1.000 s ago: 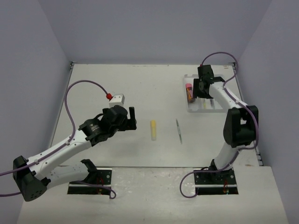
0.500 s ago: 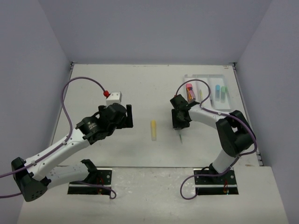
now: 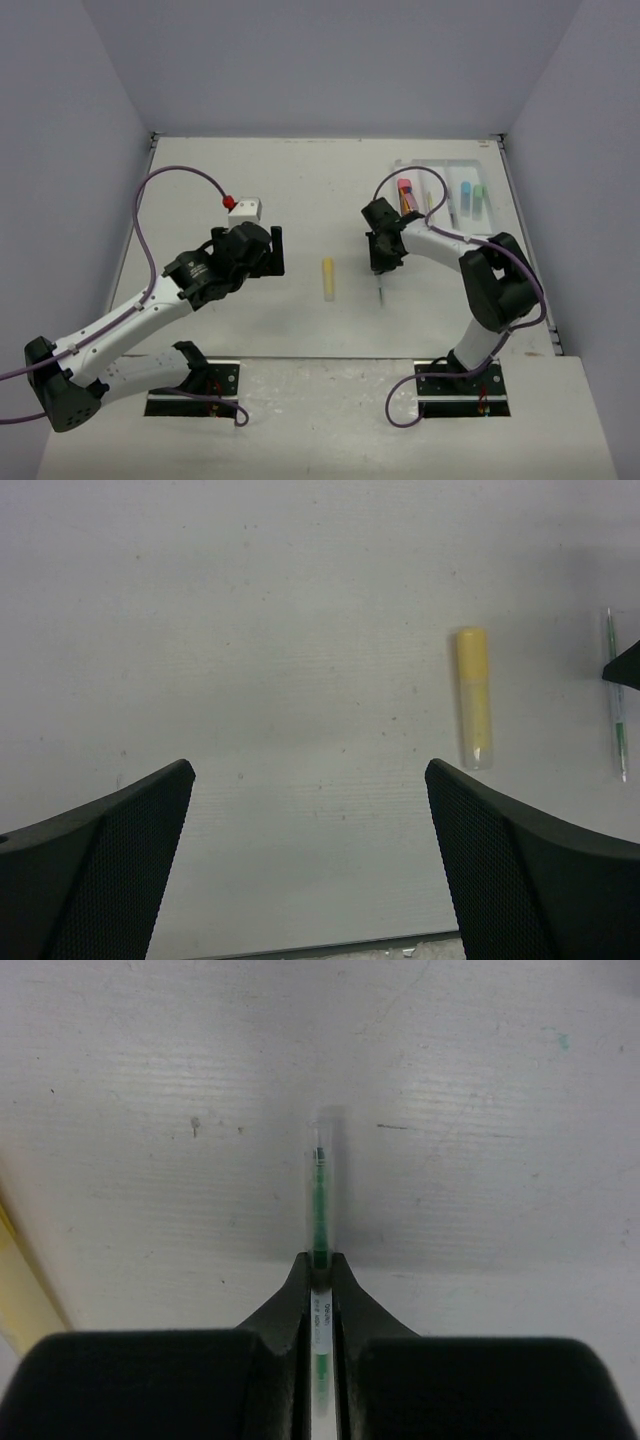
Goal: Sort the stationery into containers
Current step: Pick up the pen from the center of the board, then place the pen in the storage box.
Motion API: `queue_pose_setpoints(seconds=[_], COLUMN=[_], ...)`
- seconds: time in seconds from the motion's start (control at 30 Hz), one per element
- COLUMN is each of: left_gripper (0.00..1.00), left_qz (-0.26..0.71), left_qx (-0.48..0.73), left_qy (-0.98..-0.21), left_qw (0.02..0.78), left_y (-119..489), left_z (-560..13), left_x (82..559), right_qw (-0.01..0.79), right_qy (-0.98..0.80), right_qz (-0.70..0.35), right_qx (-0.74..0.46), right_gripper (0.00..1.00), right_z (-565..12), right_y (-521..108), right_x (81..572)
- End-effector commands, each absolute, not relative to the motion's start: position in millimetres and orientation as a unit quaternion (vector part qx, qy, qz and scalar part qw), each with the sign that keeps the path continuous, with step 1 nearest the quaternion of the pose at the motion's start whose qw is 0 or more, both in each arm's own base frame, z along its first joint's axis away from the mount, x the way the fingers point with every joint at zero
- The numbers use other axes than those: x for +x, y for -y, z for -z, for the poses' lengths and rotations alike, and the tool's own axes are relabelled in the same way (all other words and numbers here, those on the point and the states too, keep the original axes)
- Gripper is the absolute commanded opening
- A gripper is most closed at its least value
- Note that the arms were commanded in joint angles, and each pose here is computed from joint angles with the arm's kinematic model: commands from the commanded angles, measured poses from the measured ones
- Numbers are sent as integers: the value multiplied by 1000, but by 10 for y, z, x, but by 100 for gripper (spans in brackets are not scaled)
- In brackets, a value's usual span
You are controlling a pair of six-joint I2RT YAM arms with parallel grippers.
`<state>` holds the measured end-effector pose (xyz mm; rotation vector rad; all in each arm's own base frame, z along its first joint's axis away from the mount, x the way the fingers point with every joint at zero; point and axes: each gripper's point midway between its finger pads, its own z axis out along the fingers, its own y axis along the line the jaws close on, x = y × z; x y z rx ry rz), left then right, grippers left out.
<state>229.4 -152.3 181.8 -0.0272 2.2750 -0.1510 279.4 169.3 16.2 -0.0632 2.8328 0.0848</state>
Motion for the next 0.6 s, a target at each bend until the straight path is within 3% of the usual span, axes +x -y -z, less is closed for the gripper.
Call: queue_pose_setpoints(seconds=[0.0,0.23,0.47,0.57], left_gripper=[100,100,100,100], left_qz=[56,84,84,69], left_qx=[-5,9,26,29], left_qy=[-903,-903,-904,-902], left_qw=[426,421,419,425], left_y=[1484,1544,1536,1465], left_z=[-1812,-1743,-1755,-1820], left_x=[2311,2244,2206,2209], right_qw=[247,327,303,294], right_qy=[-969,-938,-941,-941], right_qz=[-27,109,139,163], right_qx=[-18,40,55,50], right_gripper=[0,0,0,9], right_z=[-916,-1510,-1257,-1154], right_y=[-1412,-205,100,191], right_x=[3142,4188,4912,5052])
